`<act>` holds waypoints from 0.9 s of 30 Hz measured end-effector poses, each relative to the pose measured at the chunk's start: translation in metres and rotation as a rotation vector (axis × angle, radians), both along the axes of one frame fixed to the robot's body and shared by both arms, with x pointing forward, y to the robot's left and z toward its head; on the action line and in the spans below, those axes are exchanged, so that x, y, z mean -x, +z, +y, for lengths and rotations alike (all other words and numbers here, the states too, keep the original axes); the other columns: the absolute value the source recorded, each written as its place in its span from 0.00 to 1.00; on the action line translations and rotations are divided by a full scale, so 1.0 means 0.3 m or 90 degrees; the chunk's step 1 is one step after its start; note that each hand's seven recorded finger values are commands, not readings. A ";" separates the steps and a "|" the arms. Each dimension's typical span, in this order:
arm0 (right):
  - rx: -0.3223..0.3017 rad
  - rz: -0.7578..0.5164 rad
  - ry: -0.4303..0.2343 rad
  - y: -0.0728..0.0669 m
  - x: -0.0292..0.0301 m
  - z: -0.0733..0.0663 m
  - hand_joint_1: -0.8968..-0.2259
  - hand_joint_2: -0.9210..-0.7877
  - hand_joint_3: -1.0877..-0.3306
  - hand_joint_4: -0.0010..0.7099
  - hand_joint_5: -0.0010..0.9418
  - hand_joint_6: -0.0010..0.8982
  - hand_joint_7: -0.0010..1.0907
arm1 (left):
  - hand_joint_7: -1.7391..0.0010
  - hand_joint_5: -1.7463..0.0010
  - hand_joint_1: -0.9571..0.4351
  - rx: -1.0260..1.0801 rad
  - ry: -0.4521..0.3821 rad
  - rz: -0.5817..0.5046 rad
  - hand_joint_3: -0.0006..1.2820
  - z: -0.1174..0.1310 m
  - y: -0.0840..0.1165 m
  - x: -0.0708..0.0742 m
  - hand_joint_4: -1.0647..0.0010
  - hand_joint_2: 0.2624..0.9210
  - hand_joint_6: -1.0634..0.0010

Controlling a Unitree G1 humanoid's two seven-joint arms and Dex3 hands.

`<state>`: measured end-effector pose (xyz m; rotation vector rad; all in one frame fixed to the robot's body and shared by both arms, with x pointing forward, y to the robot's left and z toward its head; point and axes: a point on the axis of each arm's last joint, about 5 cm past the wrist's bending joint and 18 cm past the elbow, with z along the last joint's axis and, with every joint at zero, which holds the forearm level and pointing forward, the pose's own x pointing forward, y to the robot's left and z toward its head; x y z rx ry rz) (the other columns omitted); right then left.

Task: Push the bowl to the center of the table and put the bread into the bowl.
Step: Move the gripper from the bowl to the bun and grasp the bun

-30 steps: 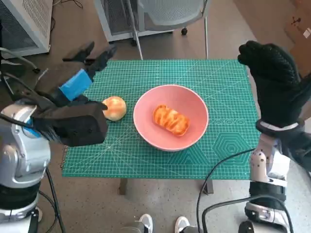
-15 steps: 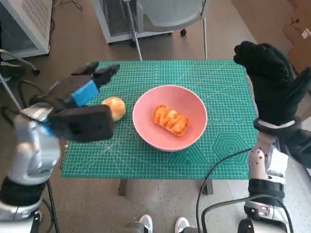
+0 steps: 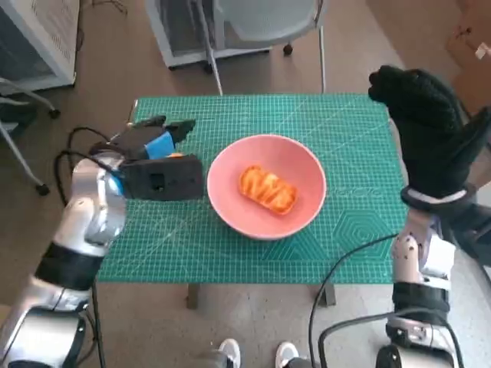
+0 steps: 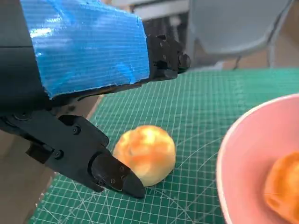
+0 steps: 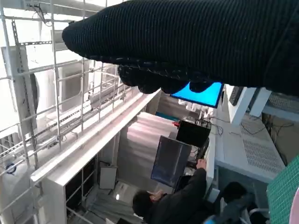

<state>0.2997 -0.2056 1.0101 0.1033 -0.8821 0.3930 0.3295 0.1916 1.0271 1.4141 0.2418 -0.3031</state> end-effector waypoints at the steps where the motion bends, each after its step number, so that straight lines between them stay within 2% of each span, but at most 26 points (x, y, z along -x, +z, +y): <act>1: 0.001 -0.001 0.000 0.002 0.001 -0.001 0.33 0.00 0.43 0.40 0.00 0.40 0.00 | 0.99 1.00 0.48 -0.005 0.008 0.009 0.00 -0.002 -0.010 -0.010 1.00 0.69 0.83; 8: 0.002 -0.001 0.000 0.009 0.003 -0.006 0.33 0.00 0.43 0.40 0.00 0.40 0.00 | 0.98 0.99 0.51 -0.045 0.051 0.070 0.00 -0.022 -0.077 -0.066 0.98 0.69 0.79; 12: 0.003 -0.005 -0.001 0.012 0.006 -0.007 0.33 0.00 0.43 0.40 0.00 0.40 0.00 | 0.97 0.99 0.54 -0.063 0.068 0.103 0.00 -0.028 -0.117 -0.085 0.93 0.69 0.75; 14: 0.003 -0.006 -0.002 0.013 0.008 -0.007 0.33 0.00 0.43 0.40 0.00 0.40 0.00 | 0.98 0.98 0.57 -0.070 0.077 0.116 0.00 -0.029 -0.134 -0.090 0.85 0.70 0.72; 15: 0.003 -0.006 -0.002 0.012 0.009 -0.008 0.33 0.00 0.43 0.40 0.00 0.40 0.00 | 0.98 0.86 0.60 -0.072 0.082 0.121 0.01 -0.029 -0.141 -0.091 0.77 0.72 0.70; 16: 0.004 -0.006 -0.002 0.012 0.010 -0.008 0.33 0.00 0.43 0.40 0.00 0.40 0.00 | 0.99 0.75 0.62 -0.073 0.087 0.126 0.01 -0.029 -0.148 -0.093 0.75 0.73 0.68; 17: 0.004 -0.006 -0.002 0.012 0.011 -0.008 0.33 0.00 0.43 0.40 0.00 0.40 0.00 | 0.99 0.48 0.65 -0.075 0.091 0.128 0.02 -0.029 -0.153 -0.094 0.76 0.74 0.66; 18: 0.004 -0.006 -0.002 0.011 0.011 -0.008 0.33 0.00 0.43 0.40 0.00 0.40 0.00 | 0.99 0.39 0.66 -0.075 0.095 0.129 0.02 -0.028 -0.158 -0.094 0.76 0.74 0.66; 19: 0.004 -0.006 -0.002 0.011 0.011 -0.008 0.33 0.00 0.43 0.41 0.00 0.41 0.00 | 0.99 0.25 0.69 -0.076 0.099 0.128 0.03 -0.027 -0.161 -0.094 0.69 0.77 0.63; 20: 0.004 -0.005 -0.002 0.011 0.012 -0.008 0.33 0.00 0.44 0.41 0.00 0.41 0.00 | 0.99 0.20 0.70 -0.075 0.102 0.126 0.03 -0.025 -0.164 -0.095 0.67 0.77 0.62; 22: 0.004 -0.005 -0.001 0.011 0.012 -0.008 0.34 0.00 0.44 0.41 0.00 0.41 0.00 | 0.99 0.18 0.86 -0.076 0.108 0.120 0.35 -0.023 -0.169 -0.095 0.52 0.61 0.58; 24: 0.004 -0.005 -0.001 0.011 0.013 -0.008 0.34 0.00 0.44 0.41 0.00 0.41 0.00 | 0.98 0.19 0.91 -0.078 0.114 0.116 0.43 -0.023 -0.174 -0.094 0.46 0.58 0.54; 26: 0.004 -0.006 -0.001 0.011 0.013 -0.008 0.34 0.00 0.44 0.41 0.00 0.41 0.00 | 0.97 0.23 0.94 -0.085 0.116 0.113 0.35 -0.024 -0.181 -0.093 0.41 0.68 0.48; 27: 0.004 -0.006 -0.001 0.011 0.013 -0.008 0.34 0.00 0.44 0.41 0.00 0.41 0.00 | 0.93 0.25 0.94 -0.091 0.116 0.110 0.26 -0.025 -0.185 -0.092 0.39 0.78 0.43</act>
